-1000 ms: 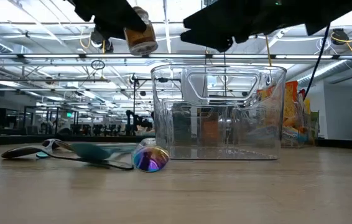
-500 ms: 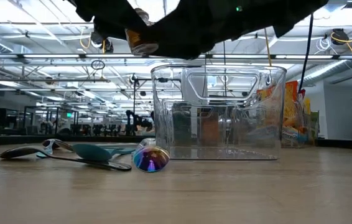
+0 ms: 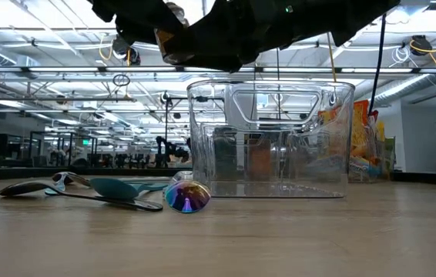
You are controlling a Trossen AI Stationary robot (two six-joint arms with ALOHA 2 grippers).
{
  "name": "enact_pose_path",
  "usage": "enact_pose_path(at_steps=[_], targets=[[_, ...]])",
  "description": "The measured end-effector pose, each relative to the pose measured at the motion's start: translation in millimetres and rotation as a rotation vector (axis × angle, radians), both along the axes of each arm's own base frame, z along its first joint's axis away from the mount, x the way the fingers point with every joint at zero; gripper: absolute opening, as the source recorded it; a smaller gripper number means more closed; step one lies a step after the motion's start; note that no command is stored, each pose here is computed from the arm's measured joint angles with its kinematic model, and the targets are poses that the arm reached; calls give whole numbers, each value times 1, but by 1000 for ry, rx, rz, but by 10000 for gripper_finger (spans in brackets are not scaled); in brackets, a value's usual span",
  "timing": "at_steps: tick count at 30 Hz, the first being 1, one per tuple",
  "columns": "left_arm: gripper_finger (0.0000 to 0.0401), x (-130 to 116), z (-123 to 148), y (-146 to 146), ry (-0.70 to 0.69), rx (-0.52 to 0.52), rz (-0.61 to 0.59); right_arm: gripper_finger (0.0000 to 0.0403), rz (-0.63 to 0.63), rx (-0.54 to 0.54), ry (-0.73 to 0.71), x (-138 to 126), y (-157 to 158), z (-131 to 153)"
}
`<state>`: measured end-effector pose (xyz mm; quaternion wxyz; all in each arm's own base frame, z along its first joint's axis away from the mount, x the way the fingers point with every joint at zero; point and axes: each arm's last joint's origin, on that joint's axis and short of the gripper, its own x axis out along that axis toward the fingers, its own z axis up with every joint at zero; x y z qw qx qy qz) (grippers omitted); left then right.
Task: Pick & Place Food Item
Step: Put the brown spice bottle into the top left transparent bin
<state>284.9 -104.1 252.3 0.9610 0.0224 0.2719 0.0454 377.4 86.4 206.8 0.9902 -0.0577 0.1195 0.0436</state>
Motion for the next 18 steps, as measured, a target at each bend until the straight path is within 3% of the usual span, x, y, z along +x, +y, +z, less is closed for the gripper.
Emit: enact_pose_path(at_steps=[6, 12, 18], targets=[[209, 1, 3, 0, -24, -1, -28, 179, -5, 1, 2, 0, -2, 0], [246, -16, 38, 5, -173, -11, -69, 179, -21, -15, 28, -8, -10, 9], [266, -41, 29, 11, -271, 11, -80, 179, -104, -23, 5, -33, -20, 23]])
